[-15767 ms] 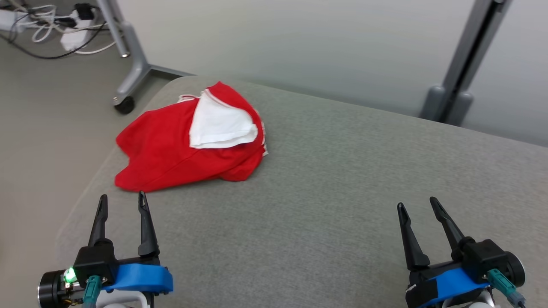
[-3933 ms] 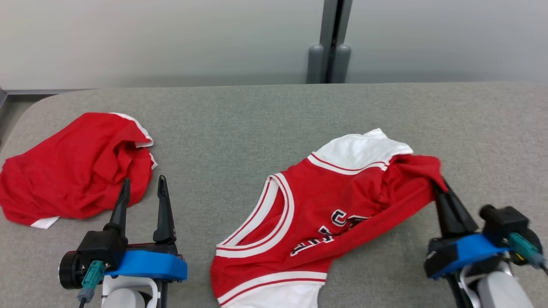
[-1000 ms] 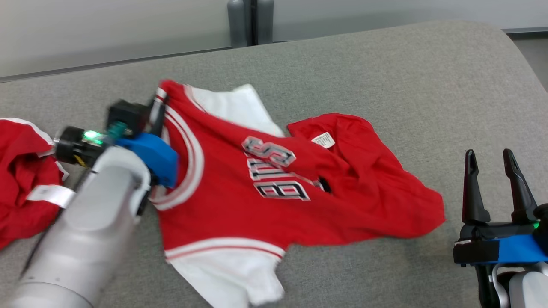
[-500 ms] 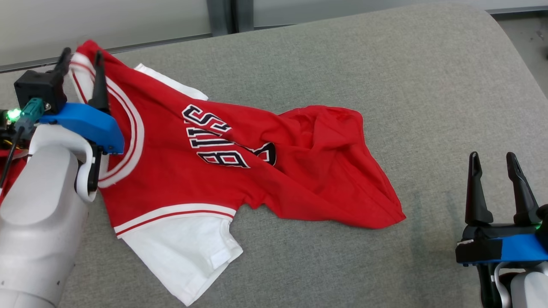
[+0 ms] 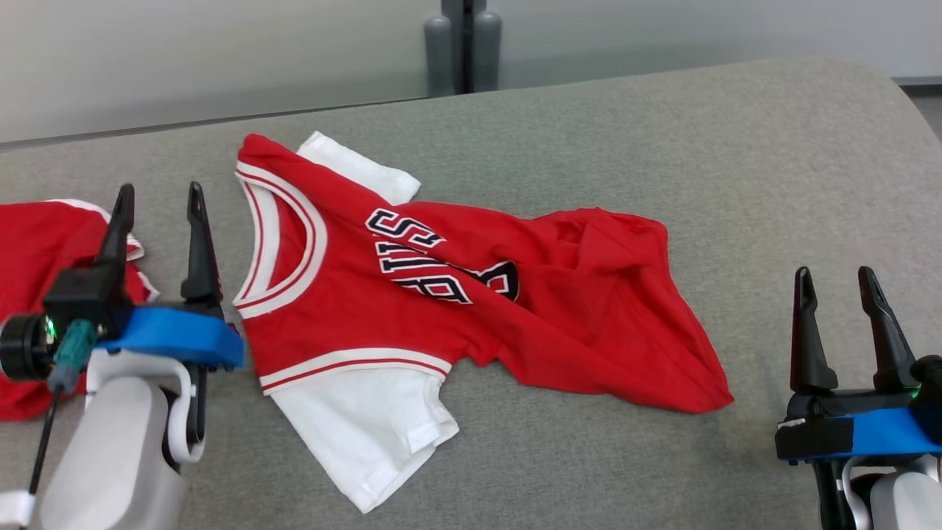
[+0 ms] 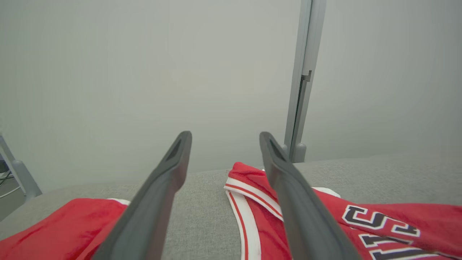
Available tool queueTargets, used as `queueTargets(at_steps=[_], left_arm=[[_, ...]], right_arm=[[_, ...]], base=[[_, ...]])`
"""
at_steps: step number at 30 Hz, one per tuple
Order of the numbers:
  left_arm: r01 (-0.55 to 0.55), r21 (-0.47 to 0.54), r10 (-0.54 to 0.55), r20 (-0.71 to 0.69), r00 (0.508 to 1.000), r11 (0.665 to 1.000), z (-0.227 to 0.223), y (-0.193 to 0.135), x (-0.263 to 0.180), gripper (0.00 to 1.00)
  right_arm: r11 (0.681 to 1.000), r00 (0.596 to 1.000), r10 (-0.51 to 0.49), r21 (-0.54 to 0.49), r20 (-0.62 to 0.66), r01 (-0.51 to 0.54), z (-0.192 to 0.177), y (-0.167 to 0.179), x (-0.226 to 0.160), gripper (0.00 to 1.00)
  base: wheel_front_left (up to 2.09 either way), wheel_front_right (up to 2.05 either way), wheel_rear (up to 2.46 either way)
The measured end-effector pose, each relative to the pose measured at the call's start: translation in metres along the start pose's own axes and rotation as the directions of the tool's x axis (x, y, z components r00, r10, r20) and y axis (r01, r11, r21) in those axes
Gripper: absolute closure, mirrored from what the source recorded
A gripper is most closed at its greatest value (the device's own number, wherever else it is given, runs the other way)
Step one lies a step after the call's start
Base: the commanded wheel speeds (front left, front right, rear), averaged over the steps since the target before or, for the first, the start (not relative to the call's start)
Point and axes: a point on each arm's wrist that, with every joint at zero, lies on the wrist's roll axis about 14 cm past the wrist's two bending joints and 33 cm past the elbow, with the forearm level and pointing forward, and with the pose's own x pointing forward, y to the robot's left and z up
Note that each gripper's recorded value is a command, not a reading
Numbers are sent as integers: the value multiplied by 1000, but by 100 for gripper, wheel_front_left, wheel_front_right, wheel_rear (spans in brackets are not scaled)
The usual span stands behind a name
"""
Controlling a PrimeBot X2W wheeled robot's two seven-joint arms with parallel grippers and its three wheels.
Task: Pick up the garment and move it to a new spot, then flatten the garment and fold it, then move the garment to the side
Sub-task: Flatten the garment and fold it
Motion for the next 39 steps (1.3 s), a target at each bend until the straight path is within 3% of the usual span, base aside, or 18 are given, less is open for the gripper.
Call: queueTargets(at_steps=[17,26,32,39], left_arm=[[-179,-62,180,19,983,982,0,15,-106,0],[-199,-57,200,15,980,978,-1,21,-116,0],[-197,-55,198,23,980,979,1,23,-111,0],[-204,-64,205,10,979,977,-3,24,-113,0]], right_arm=[[993,993,121,12,-11,-121,-4,42,-1,0],[983,981,185,-8,-61,-186,-20,63,-1,0],[958,957,276,-49,-90,-281,-24,89,23,0],[937,925,318,-79,-206,-340,-56,99,44,0]], base=[[0,0,0],[0,0,0],[0,0,0],[0,0,0]])
